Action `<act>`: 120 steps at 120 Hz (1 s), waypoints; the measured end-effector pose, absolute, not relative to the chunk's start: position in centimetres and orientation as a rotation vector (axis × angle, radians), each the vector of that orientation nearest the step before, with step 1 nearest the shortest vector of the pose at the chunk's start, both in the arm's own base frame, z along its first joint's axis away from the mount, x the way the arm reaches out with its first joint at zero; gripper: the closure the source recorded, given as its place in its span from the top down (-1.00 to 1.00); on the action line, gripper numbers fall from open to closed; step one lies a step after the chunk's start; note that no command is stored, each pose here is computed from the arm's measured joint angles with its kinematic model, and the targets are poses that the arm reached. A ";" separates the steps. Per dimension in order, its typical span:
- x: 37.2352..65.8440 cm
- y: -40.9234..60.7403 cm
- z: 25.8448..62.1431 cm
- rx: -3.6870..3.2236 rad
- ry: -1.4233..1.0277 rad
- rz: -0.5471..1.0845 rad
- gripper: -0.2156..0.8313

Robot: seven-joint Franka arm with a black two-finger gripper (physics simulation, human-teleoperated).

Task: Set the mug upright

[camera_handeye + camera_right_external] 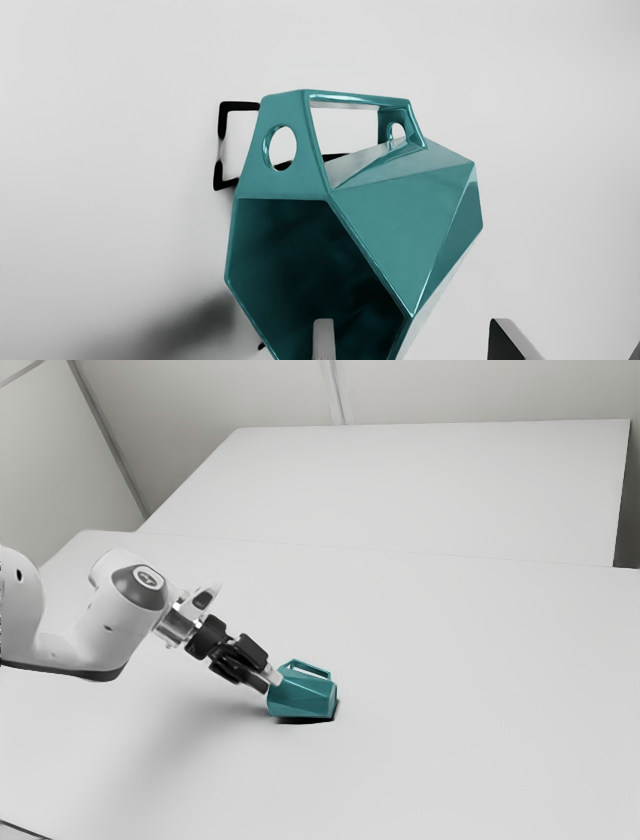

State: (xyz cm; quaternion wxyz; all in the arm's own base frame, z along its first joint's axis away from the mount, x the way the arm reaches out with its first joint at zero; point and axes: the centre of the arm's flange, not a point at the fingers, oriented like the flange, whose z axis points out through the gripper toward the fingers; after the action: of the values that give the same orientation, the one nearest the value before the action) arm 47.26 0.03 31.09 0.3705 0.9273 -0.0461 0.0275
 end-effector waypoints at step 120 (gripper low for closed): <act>49.6 -5.2 30.9 2.255 -0.215 0.222 -0.87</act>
State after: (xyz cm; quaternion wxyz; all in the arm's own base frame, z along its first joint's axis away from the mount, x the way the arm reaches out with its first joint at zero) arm 49.59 -5.23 30.89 0.4194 0.8994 -0.0858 0.0887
